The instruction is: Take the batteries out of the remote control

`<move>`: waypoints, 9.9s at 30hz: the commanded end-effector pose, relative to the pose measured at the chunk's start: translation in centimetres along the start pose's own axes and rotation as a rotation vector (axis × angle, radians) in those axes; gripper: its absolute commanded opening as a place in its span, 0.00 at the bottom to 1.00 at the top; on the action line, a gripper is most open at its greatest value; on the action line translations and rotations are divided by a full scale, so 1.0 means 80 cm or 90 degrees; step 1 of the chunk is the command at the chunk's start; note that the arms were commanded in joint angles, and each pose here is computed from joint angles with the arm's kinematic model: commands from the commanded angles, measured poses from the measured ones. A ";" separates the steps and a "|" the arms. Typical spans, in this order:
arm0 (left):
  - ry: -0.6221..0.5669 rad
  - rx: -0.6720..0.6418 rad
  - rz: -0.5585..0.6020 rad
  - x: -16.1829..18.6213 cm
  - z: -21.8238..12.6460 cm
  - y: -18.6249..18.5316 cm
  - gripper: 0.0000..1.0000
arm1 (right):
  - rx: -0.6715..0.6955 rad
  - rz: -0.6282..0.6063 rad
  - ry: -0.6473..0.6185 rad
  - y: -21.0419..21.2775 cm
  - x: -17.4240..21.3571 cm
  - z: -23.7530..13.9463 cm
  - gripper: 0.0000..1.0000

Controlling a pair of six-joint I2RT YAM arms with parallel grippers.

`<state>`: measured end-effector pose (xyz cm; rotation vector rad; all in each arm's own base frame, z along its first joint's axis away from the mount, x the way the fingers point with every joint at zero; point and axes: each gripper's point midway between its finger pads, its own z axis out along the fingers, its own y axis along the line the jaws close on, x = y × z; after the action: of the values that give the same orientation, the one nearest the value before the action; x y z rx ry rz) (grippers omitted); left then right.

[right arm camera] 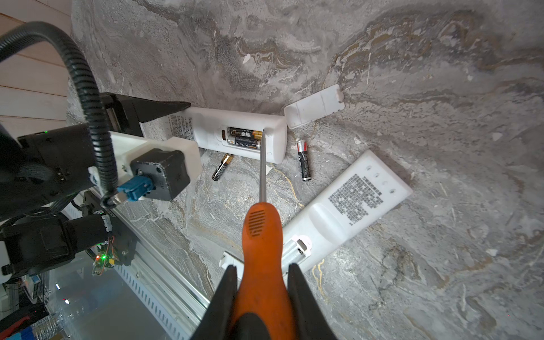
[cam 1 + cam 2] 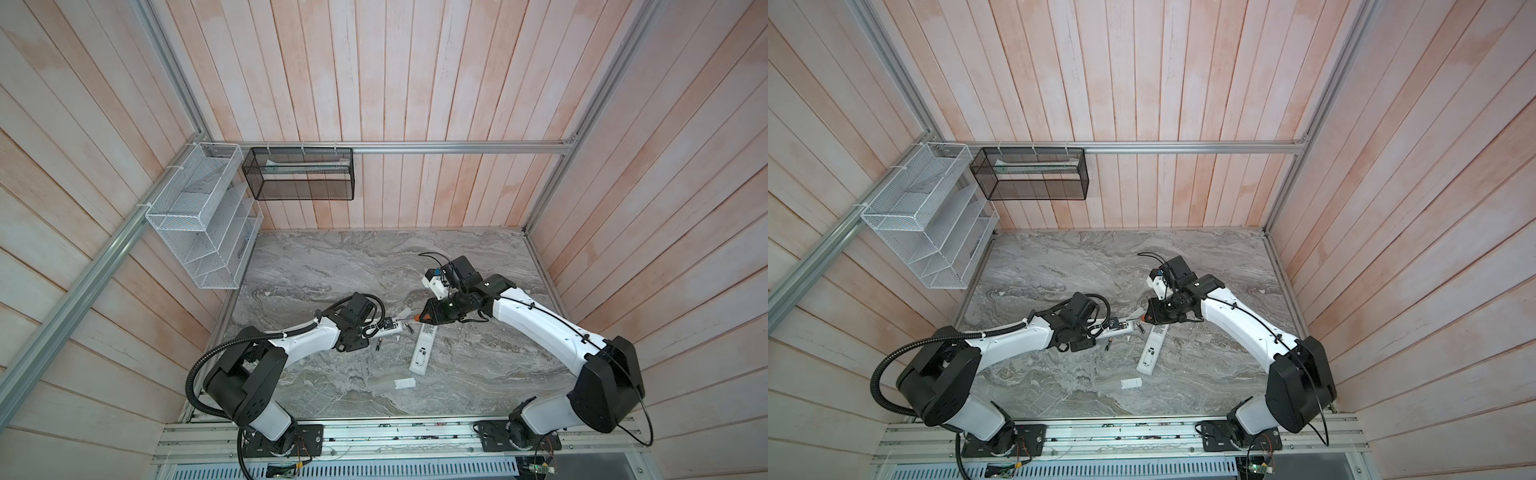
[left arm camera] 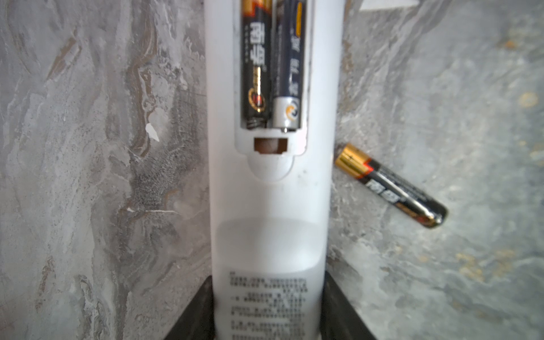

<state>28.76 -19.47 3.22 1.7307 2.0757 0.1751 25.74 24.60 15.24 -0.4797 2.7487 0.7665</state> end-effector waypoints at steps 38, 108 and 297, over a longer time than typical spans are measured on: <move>-0.004 0.013 0.020 -0.001 0.003 -0.012 0.13 | -0.055 0.006 0.030 0.014 0.014 0.020 0.00; 0.018 0.040 0.020 0.007 0.017 -0.024 0.08 | -0.181 -0.158 -0.016 0.114 0.017 -0.028 0.00; -0.051 0.232 -0.125 -0.050 0.012 -0.053 0.04 | -0.052 0.227 -0.309 -0.050 0.092 0.106 0.00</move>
<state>29.40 -22.26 2.40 1.5271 2.3226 -0.1145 21.69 26.91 7.28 0.1215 2.2790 1.1449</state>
